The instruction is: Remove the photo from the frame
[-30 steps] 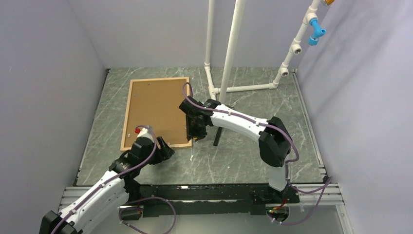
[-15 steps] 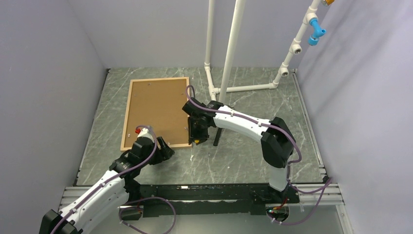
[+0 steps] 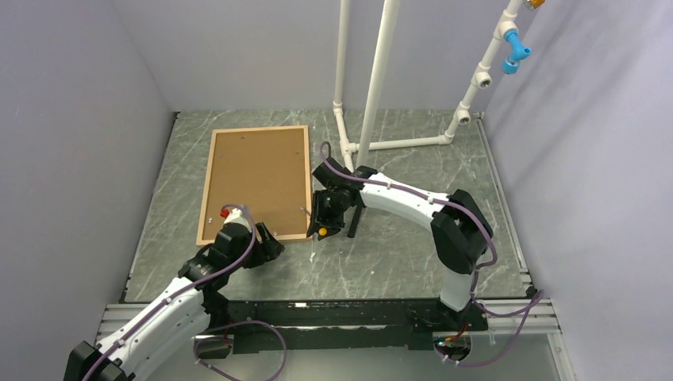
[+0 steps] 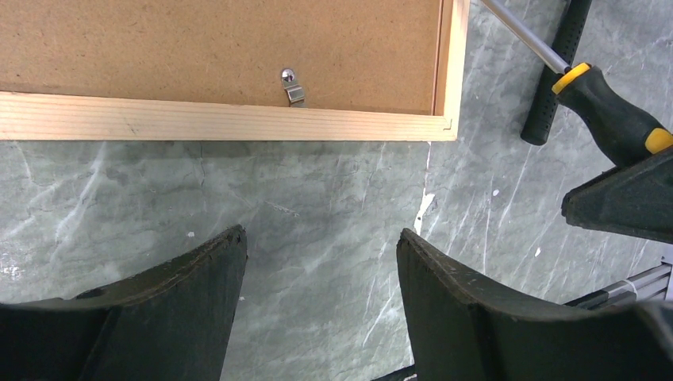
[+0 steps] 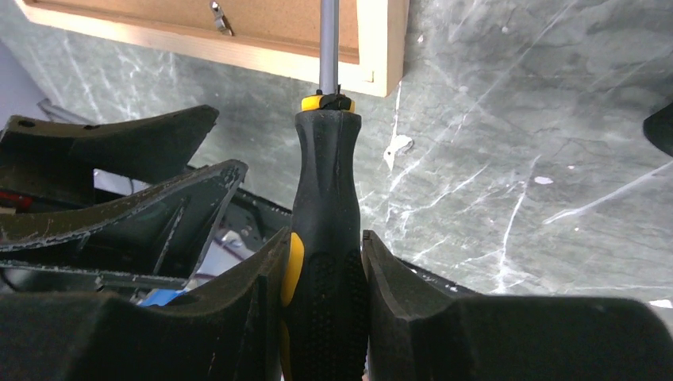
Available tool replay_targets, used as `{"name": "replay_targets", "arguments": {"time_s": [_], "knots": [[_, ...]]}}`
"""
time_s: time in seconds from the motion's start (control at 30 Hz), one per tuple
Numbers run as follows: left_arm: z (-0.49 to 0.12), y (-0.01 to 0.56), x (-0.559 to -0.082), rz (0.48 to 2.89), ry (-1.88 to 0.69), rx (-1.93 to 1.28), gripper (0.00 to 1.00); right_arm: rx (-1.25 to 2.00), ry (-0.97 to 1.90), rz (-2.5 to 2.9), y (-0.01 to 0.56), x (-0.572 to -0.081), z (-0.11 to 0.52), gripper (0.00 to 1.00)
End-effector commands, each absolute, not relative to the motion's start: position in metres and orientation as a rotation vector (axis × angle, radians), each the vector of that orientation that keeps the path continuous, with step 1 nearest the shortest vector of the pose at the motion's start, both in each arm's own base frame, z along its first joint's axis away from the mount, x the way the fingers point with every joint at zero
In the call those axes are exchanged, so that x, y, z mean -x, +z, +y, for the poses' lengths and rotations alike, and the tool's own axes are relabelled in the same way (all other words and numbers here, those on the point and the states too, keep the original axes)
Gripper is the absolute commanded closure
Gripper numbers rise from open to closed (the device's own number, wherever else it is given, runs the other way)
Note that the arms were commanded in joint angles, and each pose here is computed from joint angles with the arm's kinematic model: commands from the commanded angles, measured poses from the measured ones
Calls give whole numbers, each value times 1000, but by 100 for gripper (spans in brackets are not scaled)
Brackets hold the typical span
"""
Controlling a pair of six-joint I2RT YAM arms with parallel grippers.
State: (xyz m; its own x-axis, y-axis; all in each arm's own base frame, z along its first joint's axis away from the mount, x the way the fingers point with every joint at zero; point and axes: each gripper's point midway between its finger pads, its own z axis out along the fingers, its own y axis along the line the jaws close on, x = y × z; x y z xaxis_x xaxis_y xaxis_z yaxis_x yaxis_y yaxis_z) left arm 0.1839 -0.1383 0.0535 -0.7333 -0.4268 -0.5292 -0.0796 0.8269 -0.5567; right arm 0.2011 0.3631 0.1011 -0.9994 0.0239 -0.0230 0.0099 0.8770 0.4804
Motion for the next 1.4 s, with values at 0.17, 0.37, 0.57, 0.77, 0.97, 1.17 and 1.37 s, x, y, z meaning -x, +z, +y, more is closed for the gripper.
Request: {"name": "replay_targets", "arguments": {"time_s": [0.17,0.37,0.57,0.77,0.97,1.17,1.37], "knots": [[-140,68,-192,2285,-692,378,27,-47,1302,2987,147,-180,393,100],[-142,70,-192,2289,-696,376,27,55,1561,2871,178,-176,407,100],[-138,72,-190,2294,-679,381,27,135,1491,2760,200,-188,399,100],[-139,79,-188,2294,-689,376,27,151,1132,2764,174,-213,361,100],[-147,80,-185,2295,-754,370,23,311,863,2606,154,-227,325,100],[-151,74,-178,2319,-802,391,22,315,717,2462,147,-228,292,100],[-152,72,-175,2331,-814,421,22,313,787,2470,137,-204,279,100]]}}
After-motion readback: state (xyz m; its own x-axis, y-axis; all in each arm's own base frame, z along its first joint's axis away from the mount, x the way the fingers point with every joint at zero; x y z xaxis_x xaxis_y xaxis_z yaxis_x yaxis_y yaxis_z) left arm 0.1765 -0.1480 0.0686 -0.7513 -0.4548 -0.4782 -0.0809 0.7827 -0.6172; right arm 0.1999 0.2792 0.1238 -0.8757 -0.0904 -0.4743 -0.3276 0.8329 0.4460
